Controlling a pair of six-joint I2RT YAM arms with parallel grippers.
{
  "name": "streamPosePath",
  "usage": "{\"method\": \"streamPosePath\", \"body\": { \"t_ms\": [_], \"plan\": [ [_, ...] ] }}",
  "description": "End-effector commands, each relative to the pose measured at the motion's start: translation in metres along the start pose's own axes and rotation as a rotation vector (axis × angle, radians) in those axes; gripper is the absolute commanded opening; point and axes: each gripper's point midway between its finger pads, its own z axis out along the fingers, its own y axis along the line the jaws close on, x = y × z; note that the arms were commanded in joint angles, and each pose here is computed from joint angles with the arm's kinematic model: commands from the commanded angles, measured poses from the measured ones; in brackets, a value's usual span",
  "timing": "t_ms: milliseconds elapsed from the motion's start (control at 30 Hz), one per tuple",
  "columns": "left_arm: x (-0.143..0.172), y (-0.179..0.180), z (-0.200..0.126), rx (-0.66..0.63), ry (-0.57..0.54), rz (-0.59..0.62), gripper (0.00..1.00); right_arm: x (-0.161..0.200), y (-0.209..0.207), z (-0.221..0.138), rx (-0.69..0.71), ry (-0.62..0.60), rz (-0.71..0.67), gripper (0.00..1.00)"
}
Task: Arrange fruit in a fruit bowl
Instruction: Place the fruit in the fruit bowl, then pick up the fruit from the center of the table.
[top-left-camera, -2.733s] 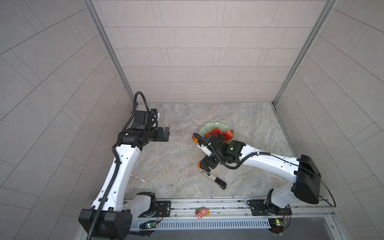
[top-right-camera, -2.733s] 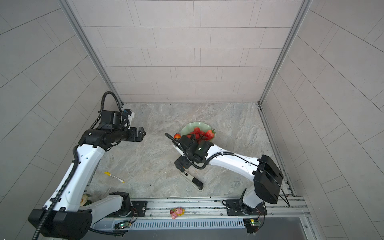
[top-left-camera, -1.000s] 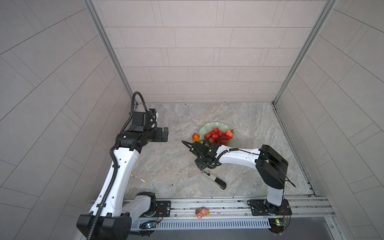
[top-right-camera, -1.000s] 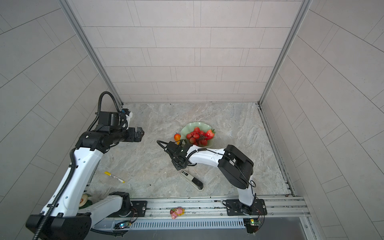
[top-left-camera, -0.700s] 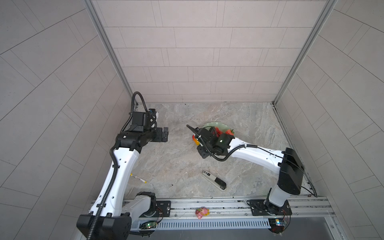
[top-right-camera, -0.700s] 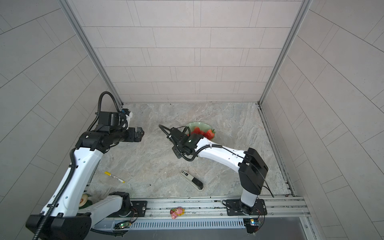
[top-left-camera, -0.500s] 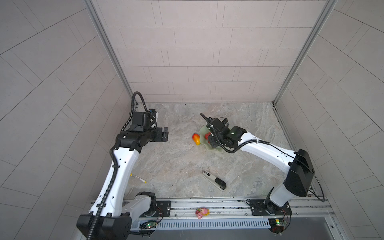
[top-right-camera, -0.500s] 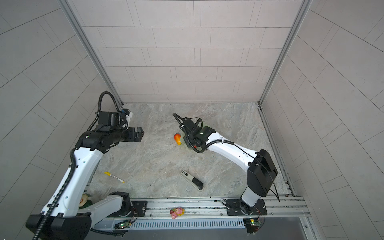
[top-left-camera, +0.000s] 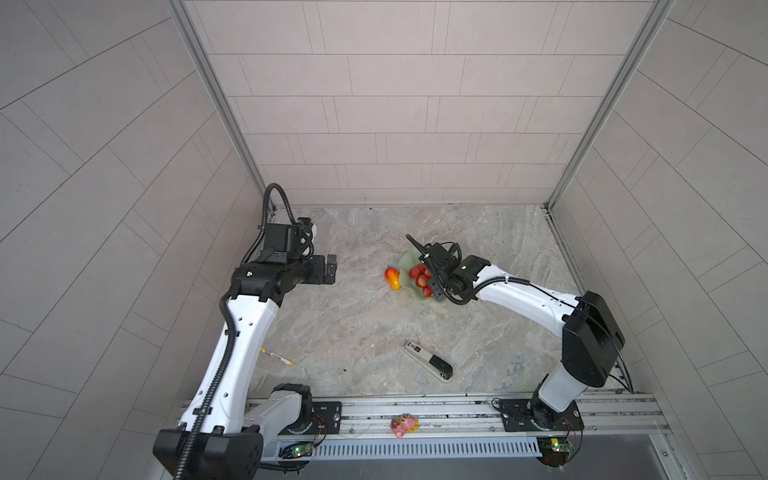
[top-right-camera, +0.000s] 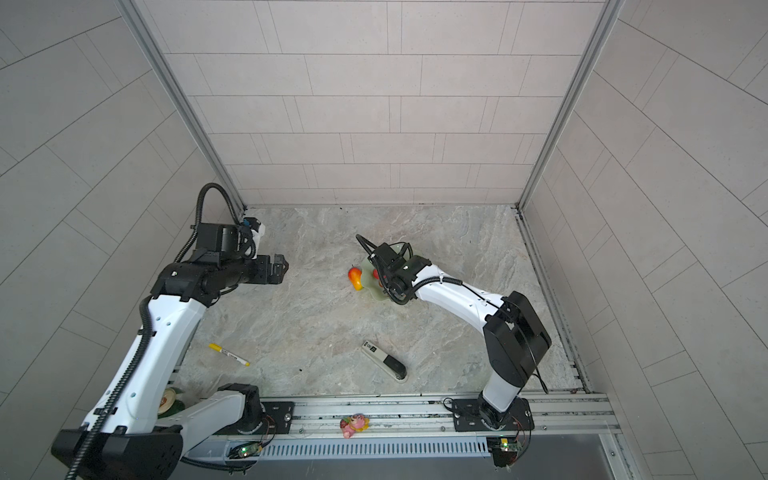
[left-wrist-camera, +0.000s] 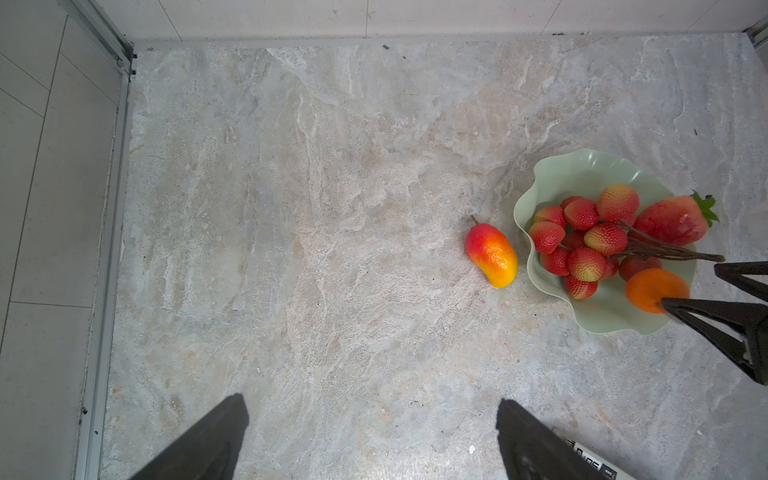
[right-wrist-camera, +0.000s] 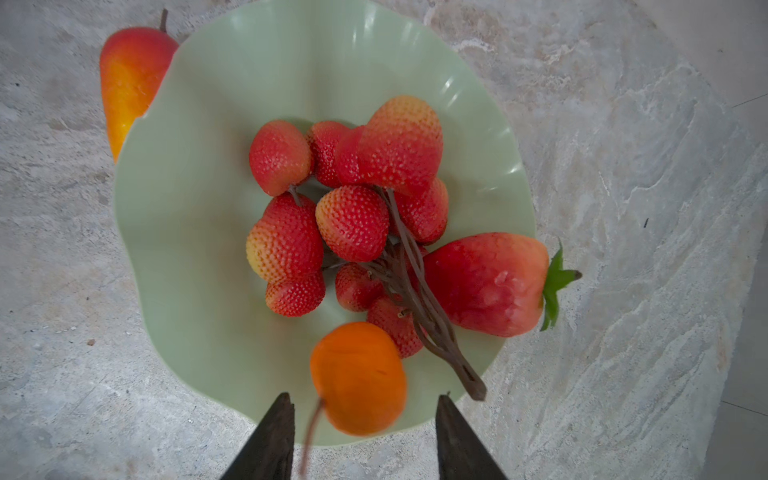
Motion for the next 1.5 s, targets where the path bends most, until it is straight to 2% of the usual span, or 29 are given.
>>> {"method": "streamPosePath", "body": {
  "t_ms": [0, 167, 267, 333, 400, 467, 600, 700, 800, 967, 1333, 1467],
  "plan": [
    [0.001, 0.000, -0.002, -0.003, -0.007, 0.007, 1.00, 0.001, 0.000, 0.009, 0.015, 0.009, -0.010, 0.49],
    [0.001, 0.001, -0.004, -0.008, -0.014, 0.010, 1.00, -0.008, 0.003, 0.007, 0.001, -0.010, 0.000, 0.51],
    [0.001, 0.001, -0.004, -0.011, -0.014, 0.009, 1.00, -0.024, 0.003, -0.015, -0.007, -0.066, -0.005, 0.54],
    [0.001, 0.002, -0.003, -0.009, -0.013, 0.008, 1.00, -0.038, 0.007, -0.034, -0.023, -0.111, -0.025, 0.61],
    [0.000, 0.001, -0.002, -0.004, -0.008, 0.008, 1.00, -0.054, 0.019, -0.051, -0.062, -0.155, -0.053, 0.75],
    [-0.001, 0.000, -0.001, 0.000, -0.007, 0.008, 1.00, -0.065, 0.038, -0.056, -0.127, -0.175, -0.078, 0.83],
    [-0.001, -0.001, -0.002, 0.005, -0.007, 0.006, 1.00, -0.079, 0.090, -0.034, -0.253, -0.174, -0.129, 0.90],
    [-0.001, -0.002, -0.005, 0.007, -0.016, 0.006, 1.00, -0.087, 0.119, -0.001, -0.295, -0.141, -0.160, 0.92],
    [0.000, 0.000, -0.008, -0.005, -0.024, 0.007, 1.00, -0.103, 0.135, 0.015, -0.291, -0.139, -0.215, 0.93],
    [0.001, 0.002, -0.007, -0.014, -0.027, 0.006, 1.00, -0.122, 0.144, 0.029, -0.255, -0.101, -0.294, 0.93],
    [0.003, 0.004, -0.002, -0.022, -0.022, 0.004, 1.00, -0.110, 0.139, 0.068, -0.143, 0.042, -0.305, 0.93],
    [0.005, 0.004, 0.000, -0.021, -0.017, 0.005, 1.00, -0.109, 0.143, 0.075, -0.148, 0.052, -0.293, 0.92]
  ]
}}
